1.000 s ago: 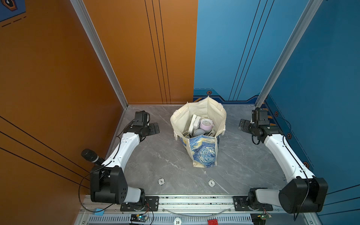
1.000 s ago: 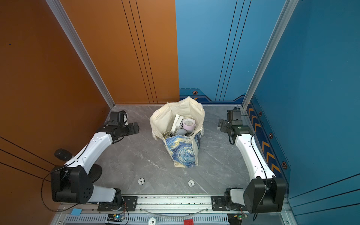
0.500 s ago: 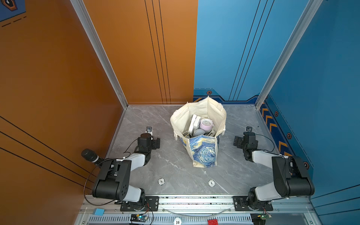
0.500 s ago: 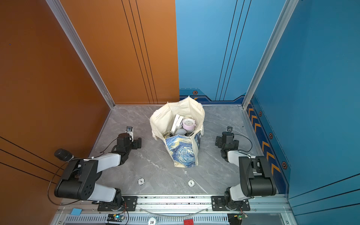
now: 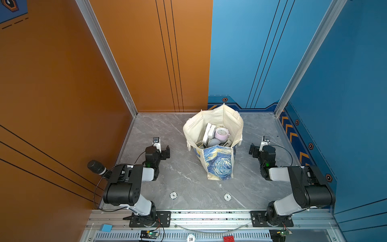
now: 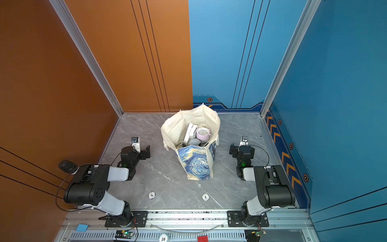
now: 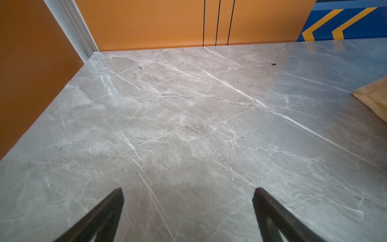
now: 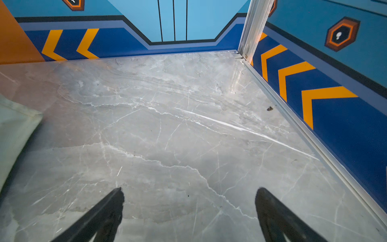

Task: Put the alarm clock into the canvas bag
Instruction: Reset both arms

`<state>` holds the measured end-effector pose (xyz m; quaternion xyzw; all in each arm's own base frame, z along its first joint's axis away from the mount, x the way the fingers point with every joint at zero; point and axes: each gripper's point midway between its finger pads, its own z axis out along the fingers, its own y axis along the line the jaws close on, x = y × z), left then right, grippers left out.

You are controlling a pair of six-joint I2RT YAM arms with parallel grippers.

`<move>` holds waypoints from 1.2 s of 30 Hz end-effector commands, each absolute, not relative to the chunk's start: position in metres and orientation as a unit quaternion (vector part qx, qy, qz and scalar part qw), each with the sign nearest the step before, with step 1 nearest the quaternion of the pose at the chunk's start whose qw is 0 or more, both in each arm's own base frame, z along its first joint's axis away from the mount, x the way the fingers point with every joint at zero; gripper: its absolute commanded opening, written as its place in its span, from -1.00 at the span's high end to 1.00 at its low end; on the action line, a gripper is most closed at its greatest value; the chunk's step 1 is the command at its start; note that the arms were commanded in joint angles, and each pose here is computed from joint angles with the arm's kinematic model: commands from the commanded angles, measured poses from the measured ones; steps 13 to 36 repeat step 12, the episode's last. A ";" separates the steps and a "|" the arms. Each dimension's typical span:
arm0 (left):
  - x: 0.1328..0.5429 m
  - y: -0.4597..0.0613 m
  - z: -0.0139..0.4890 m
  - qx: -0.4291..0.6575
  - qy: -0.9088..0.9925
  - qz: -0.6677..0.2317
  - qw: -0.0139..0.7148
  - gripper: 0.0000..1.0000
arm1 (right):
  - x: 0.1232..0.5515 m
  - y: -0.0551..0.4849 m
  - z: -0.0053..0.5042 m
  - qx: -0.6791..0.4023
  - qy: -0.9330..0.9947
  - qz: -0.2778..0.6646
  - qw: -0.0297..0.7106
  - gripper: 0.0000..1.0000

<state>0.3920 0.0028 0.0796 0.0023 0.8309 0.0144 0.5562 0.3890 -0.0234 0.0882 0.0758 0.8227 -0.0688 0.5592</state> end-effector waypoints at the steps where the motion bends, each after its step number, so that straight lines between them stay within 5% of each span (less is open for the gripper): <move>1: 0.397 0.000 0.088 0.005 0.822 0.005 0.570 -0.95 | 0.392 -0.021 0.092 0.067 0.818 -0.060 0.568 -0.99; 36: 0.396 0.000 0.088 0.005 0.822 0.013 0.569 -0.95 | 0.392 -0.021 0.091 0.068 0.819 -0.053 0.567 -1.00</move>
